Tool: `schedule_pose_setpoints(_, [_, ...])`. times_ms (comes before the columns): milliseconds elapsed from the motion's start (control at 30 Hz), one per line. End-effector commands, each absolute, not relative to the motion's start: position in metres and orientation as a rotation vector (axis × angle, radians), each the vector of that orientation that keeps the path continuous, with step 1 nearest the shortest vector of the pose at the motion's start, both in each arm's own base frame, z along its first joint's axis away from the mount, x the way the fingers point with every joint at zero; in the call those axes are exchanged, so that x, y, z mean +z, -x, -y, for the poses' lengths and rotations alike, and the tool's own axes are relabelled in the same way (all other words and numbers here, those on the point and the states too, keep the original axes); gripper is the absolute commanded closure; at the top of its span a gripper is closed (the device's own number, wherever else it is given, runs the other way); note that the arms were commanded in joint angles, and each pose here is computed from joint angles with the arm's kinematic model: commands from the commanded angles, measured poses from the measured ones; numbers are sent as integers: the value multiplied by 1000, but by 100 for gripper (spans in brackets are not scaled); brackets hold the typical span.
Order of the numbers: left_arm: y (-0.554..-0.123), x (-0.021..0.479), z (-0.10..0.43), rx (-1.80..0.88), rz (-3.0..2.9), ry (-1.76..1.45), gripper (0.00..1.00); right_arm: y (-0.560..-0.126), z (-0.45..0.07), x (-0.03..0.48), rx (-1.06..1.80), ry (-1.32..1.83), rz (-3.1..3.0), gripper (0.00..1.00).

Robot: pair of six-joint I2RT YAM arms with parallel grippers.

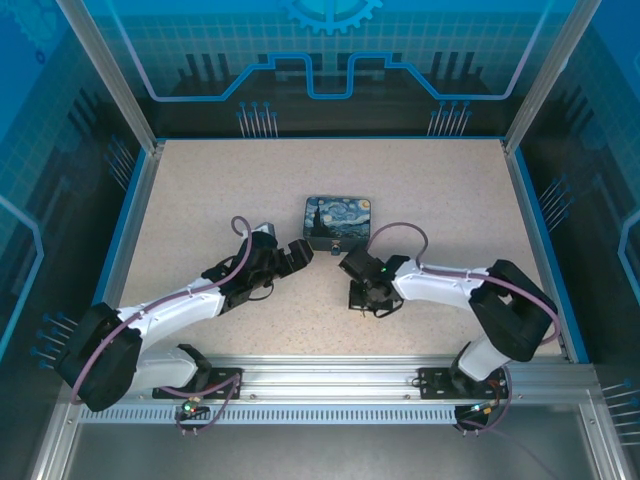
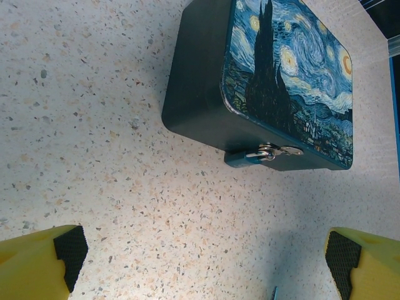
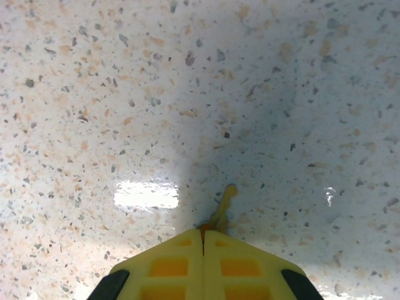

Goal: Unlock the padlock with the key

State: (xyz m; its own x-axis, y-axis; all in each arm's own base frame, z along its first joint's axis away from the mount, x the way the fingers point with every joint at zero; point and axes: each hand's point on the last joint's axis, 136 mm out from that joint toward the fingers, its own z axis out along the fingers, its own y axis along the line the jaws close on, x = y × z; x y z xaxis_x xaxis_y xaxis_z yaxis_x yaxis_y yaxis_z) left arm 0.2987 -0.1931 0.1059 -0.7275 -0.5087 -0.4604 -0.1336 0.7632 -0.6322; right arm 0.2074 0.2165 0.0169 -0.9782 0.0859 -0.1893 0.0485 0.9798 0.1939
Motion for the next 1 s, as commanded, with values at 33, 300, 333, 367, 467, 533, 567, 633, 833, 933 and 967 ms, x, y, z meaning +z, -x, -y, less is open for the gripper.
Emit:
schedule_pose_setpoints(33, [-298, 103, 196, -767, -2349, 455, 1, -217, -230, 39, 529, 127, -2829, 100])
schedule_pose_setpoints(300, [-297, 104, 204, -820, -2365, 440, 1, -228, -247, 104, 1007, 387, -2568, 100])
schedule_pose_setpoints(333, [-297, 105, 207, -835, -2368, 437, 1, -229, -246, 109, 1040, 394, -2547, 100])
schedule_pose_setpoints(367, [-297, 106, 210, -856, -2368, 427, 1, -231, -245, 113, 1064, 393, -2530, 100])
schedule_pose_setpoints(467, [-297, 110, 218, -900, -2379, 420, 1, -237, -240, 120, 1128, 360, -2502, 100])
schedule_pose_setpoints(533, [-298, 113, 222, -927, -2384, 421, 1, -240, -239, 125, 1190, 330, -2475, 100])
schedule_pose_setpoints(567, [-298, 114, 224, -943, -2387, 428, 1, -241, -239, 128, 1228, 309, -2457, 100])
schedule_pose_setpoints(633, [-299, 117, 230, -985, -2389, 443, 1, -244, -240, 133, 1289, 284, -2421, 100])
schedule_pose_setpoints(833, [-301, 128, 254, -1160, -2375, 508, 1, -246, -245, 144, 1392, 245, -2357, 100])
schedule_pose_setpoints(933, [-301, 130, 263, -1235, -2361, 561, 1, -245, -247, 147, 1427, 233, -2337, 100])
schedule_pose_setpoints(967, [-302, 132, 268, -1273, -2348, 573, 1, -245, -248, 148, 1438, 233, -2332, 100])
